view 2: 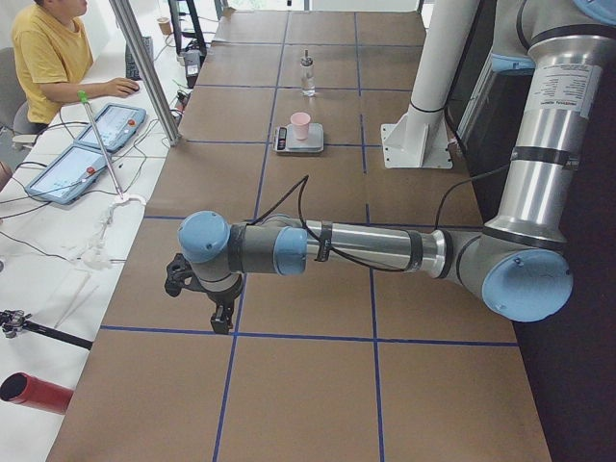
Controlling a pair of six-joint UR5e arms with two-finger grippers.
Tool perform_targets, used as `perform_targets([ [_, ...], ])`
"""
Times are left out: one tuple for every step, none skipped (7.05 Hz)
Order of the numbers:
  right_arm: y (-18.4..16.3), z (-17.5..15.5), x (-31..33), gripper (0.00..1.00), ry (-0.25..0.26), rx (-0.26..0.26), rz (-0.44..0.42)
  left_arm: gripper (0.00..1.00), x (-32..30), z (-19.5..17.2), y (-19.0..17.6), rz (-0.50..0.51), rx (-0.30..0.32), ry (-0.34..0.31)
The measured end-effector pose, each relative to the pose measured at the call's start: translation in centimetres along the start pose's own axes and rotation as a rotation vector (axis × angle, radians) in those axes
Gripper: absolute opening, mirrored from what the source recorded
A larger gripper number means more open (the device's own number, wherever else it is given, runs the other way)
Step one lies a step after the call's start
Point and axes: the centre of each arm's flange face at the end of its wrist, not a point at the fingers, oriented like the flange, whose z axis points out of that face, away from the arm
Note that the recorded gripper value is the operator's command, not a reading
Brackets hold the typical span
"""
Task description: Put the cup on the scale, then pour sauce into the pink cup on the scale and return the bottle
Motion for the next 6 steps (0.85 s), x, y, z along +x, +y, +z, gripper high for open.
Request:
perform_targets([
  [0.0, 0.2, 0.1, 1.0, 0.0, -0.003, 0.003, 1.0, -0.3, 0.3, 0.3, -0.006, -0.006, -0.001],
  [0.0, 0.5, 0.2, 1.0, 0.003, -0.011, 0.006, 1.0, -0.5, 0.5, 0.5, -0.01, -0.009, -0.002],
  [-0.1, 1.2, 0.4, 1.0, 0.007, -0.024, 0.011, 1.0, -0.6, 0.6, 0.6, -0.012, -0.012, -0.002],
  [-0.2, 1.8, 0.7, 1.0, 0.01, -0.038, 0.019, 1.0, -0.5, 0.6, 0.6, -0.011, -0.011, -0.001],
  [-0.3, 2.3, 1.1, 1.0, 0.013, -0.051, 0.027, 1.0, -0.3, 0.4, 0.4, -0.007, -0.008, 0.0],
  [-0.4, 2.7, 1.5, 1.0, 0.016, -0.064, 0.038, 1.0, -0.1, 0.3, 0.2, 0.0, -0.005, -0.002],
])
